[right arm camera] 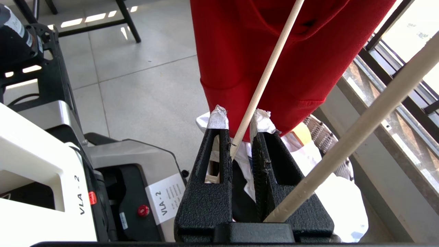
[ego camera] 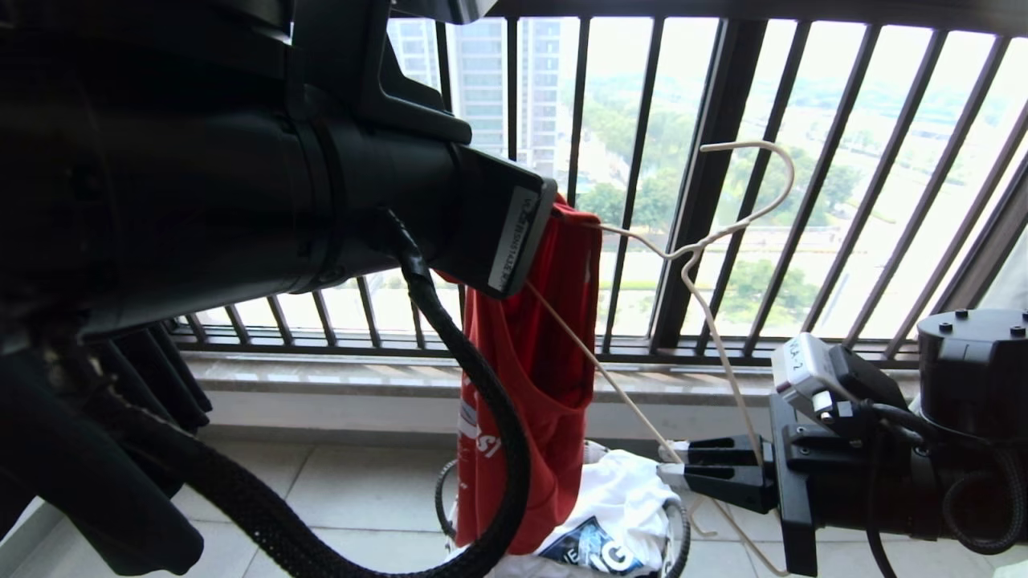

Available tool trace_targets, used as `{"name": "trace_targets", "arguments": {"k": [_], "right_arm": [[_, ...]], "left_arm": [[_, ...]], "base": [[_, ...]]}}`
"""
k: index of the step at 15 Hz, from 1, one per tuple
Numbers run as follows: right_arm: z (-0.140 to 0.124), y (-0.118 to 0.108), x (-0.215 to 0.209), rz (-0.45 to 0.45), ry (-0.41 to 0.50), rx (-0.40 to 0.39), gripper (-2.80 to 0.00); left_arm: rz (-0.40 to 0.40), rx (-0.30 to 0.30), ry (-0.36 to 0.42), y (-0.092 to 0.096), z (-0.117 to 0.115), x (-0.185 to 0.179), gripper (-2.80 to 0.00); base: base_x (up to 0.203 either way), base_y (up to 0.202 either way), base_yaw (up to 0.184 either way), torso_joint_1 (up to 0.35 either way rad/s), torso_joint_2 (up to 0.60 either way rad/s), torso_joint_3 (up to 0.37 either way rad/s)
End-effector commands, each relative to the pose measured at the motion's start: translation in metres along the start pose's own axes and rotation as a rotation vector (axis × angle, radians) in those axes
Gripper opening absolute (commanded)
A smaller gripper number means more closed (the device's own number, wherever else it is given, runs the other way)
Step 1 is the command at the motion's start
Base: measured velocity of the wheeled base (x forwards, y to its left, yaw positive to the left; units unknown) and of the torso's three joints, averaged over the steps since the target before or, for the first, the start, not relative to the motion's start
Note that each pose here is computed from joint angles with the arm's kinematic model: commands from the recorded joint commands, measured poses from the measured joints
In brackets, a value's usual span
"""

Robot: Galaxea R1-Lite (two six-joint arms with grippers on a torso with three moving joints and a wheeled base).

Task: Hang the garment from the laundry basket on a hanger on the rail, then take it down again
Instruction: Hang the clothes on the clothes rack

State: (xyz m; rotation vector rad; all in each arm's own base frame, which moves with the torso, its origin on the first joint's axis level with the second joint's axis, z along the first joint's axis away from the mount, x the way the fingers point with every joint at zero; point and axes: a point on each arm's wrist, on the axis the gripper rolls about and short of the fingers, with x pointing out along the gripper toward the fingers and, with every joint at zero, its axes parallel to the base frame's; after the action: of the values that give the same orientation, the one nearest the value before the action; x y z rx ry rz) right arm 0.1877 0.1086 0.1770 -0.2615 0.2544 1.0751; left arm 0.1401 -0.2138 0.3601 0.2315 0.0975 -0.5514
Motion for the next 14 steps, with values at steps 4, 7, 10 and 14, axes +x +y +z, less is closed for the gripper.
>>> {"name": "trace_targets", "arguments": {"k": [4, 7, 10, 14], "right_arm": [[-0.003, 0.001, 0.001, 0.008, 0.009, -0.021, -2.8], [-0.004, 0.002, 0.001, 0.011, 0.011, -0.023, -2.8], [-0.006, 0.003, 0.002, 0.02, 0.016, -0.031, -2.8], [-0.007, 0.004, 0.003, 0.024, 0.022, -0.041, -2.8]], "left_arm": [[0.094, -0.008, 0.026, 0.016, -0.004, 0.013, -2.8], [0.209, 0.007, 0.009, 0.047, 0.001, 0.007, -2.8], [0.298, 0.032, 0.022, 0.067, -0.001, 0.015, -2.8], [0.334, 0.037, 0.004, 0.073, -0.002, 0.027, -2.8]], "base": [[0.0, 0.0, 0.0, 0.0, 0.0, 0.0], [0.0, 0.0, 0.0, 0.0, 0.0, 0.0], [0.0, 0.0, 0.0, 0.0, 0.0, 0.0], [0.0, 0.0, 0.0, 0.0, 0.0, 0.0]]}}
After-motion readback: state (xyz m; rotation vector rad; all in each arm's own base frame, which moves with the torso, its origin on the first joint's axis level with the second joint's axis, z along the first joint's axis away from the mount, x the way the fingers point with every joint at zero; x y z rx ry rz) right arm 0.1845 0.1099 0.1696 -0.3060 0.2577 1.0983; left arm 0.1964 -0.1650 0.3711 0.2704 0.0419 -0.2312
